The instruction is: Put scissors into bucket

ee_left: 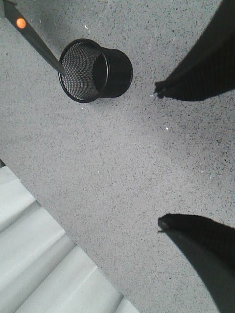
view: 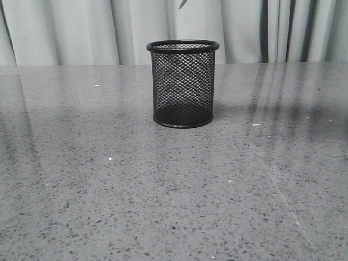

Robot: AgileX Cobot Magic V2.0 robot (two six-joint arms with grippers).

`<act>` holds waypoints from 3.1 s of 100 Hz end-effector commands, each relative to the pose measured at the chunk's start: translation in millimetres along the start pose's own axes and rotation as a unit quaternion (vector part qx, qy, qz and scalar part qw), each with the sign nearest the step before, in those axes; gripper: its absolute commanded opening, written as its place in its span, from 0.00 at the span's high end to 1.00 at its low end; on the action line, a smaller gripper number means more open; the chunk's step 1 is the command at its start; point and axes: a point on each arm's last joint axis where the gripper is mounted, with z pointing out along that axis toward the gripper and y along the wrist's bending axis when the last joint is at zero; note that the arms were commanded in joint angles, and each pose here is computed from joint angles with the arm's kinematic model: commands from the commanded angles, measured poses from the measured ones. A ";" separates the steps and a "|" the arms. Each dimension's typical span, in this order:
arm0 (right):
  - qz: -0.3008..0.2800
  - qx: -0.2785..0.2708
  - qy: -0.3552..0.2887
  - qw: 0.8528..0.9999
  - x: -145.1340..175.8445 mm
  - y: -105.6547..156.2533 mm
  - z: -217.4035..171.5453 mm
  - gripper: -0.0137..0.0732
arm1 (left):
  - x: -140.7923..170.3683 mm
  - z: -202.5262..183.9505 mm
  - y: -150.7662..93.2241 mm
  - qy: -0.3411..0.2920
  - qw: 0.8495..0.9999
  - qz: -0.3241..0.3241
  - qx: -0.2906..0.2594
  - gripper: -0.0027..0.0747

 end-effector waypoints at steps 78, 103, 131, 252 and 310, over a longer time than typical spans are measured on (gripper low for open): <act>-0.009 -0.011 0.060 0.998 -8.5 1.1 41.6 0.89 | -10.8 -15.1 -1.0 -0.052 0.999 -0.006 -0.014 0.37; -0.013 0.005 0.081 0.997 -9.0 -4.9 57.9 0.89 | -10.8 -15.1 -1.0 -0.052 0.999 -0.006 -0.014 0.37; -0.010 0.005 0.100 0.995 -9.3 -8.6 73.9 0.89 | -10.8 -15.1 -1.0 -0.052 0.999 -0.006 -0.014 0.37; -0.042 0.048 -0.073 0.995 -28.6 5.1 -33.4 0.65 | -10.8 -15.1 -1.0 -0.052 0.999 -0.006 -0.014 0.45; -0.043 0.084 -0.330 0.939 46.6 13.4 -78.1 0.91 | 22.7 -33.4 -22.3 -0.170 0.979 -0.066 -0.087 0.99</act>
